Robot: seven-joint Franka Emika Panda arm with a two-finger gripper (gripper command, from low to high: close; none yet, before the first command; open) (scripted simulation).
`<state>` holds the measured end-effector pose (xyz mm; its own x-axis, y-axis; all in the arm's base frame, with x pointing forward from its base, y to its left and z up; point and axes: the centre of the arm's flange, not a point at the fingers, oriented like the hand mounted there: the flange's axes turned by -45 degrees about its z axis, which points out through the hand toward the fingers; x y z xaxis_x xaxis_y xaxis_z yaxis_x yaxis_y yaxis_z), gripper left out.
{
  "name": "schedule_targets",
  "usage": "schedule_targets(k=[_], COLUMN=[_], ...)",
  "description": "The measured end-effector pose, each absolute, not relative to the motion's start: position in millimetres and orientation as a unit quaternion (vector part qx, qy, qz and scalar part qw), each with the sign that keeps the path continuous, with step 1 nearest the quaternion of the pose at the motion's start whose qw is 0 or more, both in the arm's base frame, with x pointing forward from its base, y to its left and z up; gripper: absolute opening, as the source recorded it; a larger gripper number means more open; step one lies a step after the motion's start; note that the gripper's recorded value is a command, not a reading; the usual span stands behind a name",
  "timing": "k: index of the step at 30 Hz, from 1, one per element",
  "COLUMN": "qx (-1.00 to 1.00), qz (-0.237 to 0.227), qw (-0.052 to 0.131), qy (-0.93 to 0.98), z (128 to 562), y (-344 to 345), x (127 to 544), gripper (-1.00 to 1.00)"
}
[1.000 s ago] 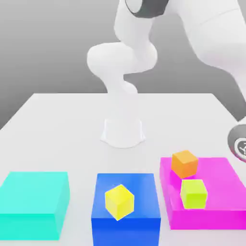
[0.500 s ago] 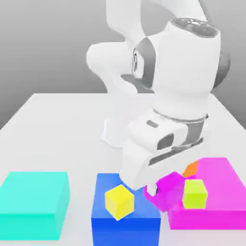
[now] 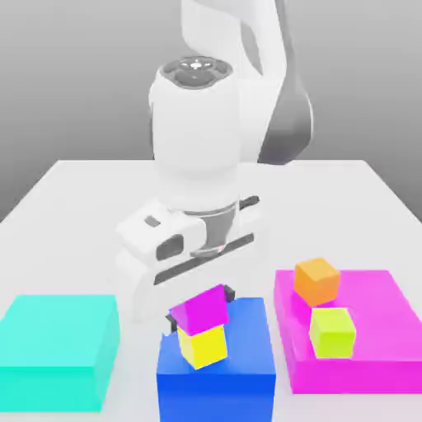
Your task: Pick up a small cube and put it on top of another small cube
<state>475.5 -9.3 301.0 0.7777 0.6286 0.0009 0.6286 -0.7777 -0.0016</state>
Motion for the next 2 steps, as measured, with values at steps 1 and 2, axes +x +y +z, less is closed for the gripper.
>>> schedule_targets(k=[1,2], qx=[-0.942,-0.942], qz=[0.000,0.000], qw=[0.001,0.001], qy=[-0.335,-0.335], z=[314.4,329.2], y=[-7.3,-7.2], x=[475.8,475.5], gripper=[1.00,1.00])
